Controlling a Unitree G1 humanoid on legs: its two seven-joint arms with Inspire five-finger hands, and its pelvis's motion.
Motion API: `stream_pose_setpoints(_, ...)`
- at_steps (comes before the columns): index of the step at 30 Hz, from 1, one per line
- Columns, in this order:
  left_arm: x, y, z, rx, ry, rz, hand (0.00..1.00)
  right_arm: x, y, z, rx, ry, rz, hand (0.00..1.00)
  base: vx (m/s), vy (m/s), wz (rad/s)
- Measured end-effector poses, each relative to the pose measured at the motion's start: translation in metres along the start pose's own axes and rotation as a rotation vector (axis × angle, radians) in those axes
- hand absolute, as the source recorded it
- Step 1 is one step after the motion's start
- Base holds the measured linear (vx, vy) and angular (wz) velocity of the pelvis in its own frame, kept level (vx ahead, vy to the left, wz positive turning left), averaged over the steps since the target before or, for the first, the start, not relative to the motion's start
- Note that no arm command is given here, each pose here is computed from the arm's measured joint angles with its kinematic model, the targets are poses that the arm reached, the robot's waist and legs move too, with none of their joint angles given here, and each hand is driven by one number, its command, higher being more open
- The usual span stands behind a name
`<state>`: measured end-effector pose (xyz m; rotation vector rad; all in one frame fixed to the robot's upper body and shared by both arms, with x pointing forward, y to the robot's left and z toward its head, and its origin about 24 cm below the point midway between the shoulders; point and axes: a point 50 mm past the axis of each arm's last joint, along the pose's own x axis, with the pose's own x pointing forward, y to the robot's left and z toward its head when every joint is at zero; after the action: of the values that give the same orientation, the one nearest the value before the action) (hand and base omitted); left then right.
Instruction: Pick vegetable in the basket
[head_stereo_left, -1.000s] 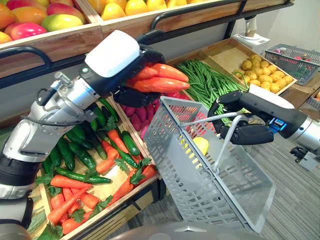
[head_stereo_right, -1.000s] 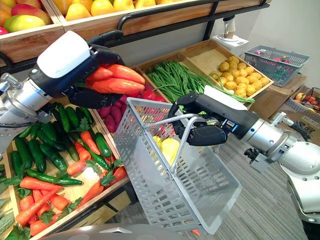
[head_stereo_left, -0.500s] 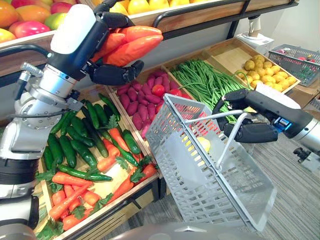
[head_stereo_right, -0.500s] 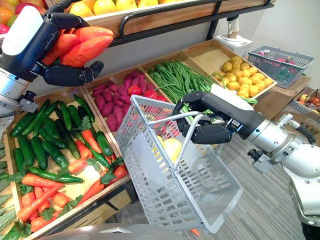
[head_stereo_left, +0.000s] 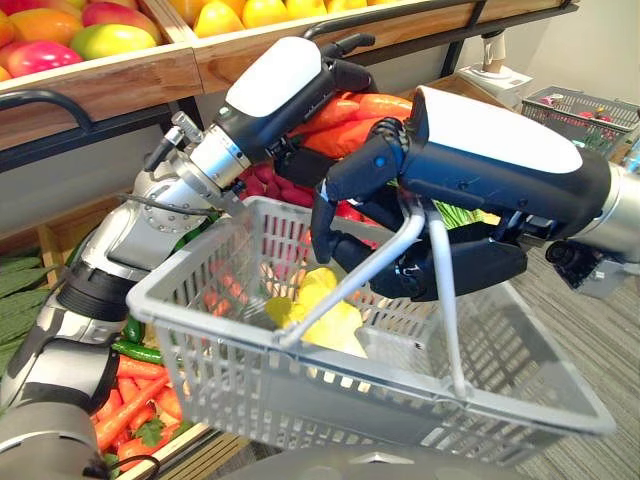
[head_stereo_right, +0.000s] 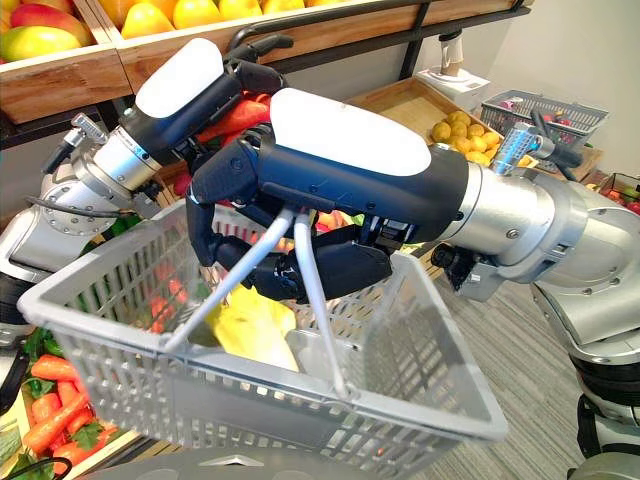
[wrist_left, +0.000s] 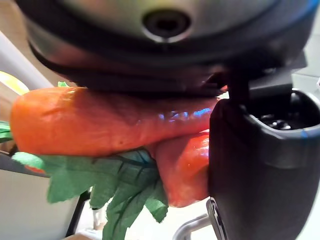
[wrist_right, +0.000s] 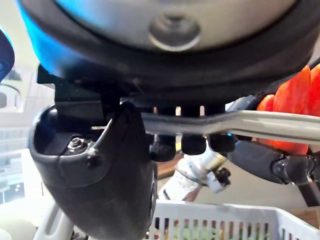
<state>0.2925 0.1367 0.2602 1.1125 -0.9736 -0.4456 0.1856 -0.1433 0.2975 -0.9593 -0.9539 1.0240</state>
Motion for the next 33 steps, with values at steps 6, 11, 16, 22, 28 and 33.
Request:
stream_pose_setpoints(6,0.005,0.001,-0.001,-0.015,-0.007,-0.01,0.0,0.0,0.013,-0.007,0.073,0.019,0.026,0.0,-0.02,-0.042,0.1)
stream_pose_setpoints(11,0.005,0.001,-0.001,-0.016,-0.008,-0.017,0.0,-0.005,0.026,-0.017,0.112,0.083,0.034,0.0,-0.02,-0.031,0.1)
stream_pose_setpoints(16,0.005,0.001,0.0,-0.013,-0.009,-0.027,0.0,-0.009,0.038,-0.024,0.137,0.121,0.015,0.0,-0.02,-0.038,0.09)
stream_pose_setpoints(22,0.001,0.004,0.006,0.011,-0.028,-0.045,0.0,-0.007,0.043,-0.027,0.108,0.131,-0.068,0.0,-0.03,-0.031,0.08)
stream_pose_setpoints(28,-0.014,0.006,0.016,0.046,-0.035,-0.109,0.0,-0.013,0.061,-0.033,0.114,0.2,-0.061,0.0,-0.02,-0.02,0.04)
stream_pose_setpoints(33,-0.026,0.012,0.023,0.013,-0.036,-0.123,0.0,-0.016,0.065,-0.035,0.127,0.22,-0.06,0.0,-0.01,-0.008,0.02)
